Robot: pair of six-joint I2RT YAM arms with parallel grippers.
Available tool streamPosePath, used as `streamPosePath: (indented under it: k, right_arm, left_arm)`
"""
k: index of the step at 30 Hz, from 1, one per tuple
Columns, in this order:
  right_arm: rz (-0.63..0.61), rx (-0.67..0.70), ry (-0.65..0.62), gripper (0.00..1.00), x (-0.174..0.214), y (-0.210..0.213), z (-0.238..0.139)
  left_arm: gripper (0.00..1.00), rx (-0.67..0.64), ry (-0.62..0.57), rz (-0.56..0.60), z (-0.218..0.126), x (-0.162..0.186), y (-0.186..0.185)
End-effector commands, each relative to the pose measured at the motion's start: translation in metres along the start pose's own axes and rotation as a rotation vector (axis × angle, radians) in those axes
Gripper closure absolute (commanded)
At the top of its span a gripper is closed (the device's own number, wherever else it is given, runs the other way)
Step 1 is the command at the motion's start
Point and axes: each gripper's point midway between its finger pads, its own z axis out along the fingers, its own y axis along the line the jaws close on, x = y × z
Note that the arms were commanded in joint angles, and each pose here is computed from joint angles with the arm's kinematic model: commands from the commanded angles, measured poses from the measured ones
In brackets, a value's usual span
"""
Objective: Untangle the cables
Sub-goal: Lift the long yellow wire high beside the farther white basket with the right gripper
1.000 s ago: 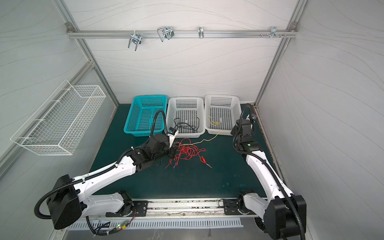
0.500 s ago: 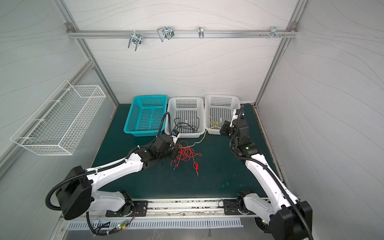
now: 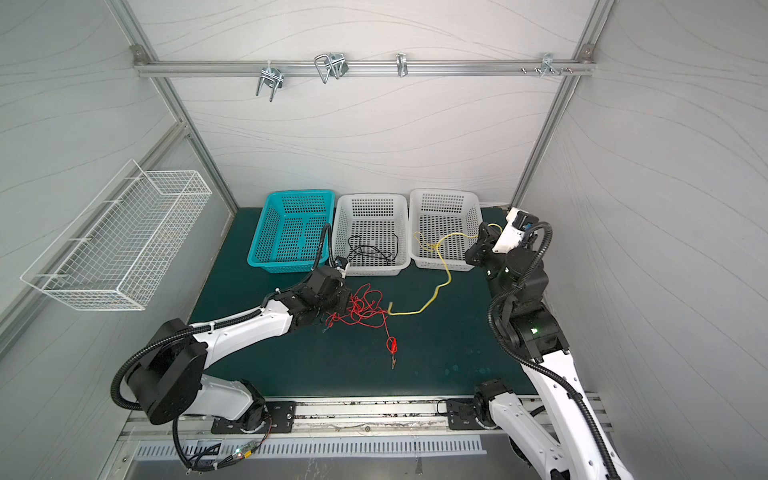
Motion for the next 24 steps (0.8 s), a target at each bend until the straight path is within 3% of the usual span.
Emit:
streamPosePath:
  k: [1,13,24]
  right_arm:
    - [-0.023,0.030,-0.012,1.00,-0.007,-0.005,-0.004]
    - [-0.069,0.086,0.049,1.00,0.018,-0.006,0.049]
    - [-0.074,0.070,-0.012,1.00,-0.016,0.003,0.069]
  left_arm:
    - [1.00,-0.018,-0.011,-0.023,0.002,-0.005,0.002]
    - [1.00,0.054,-0.029,-0.021,0.002,-0.014,-0.012]
    - [1.00,0.059,-0.024,-0.026,0.004,-0.013,-0.013]
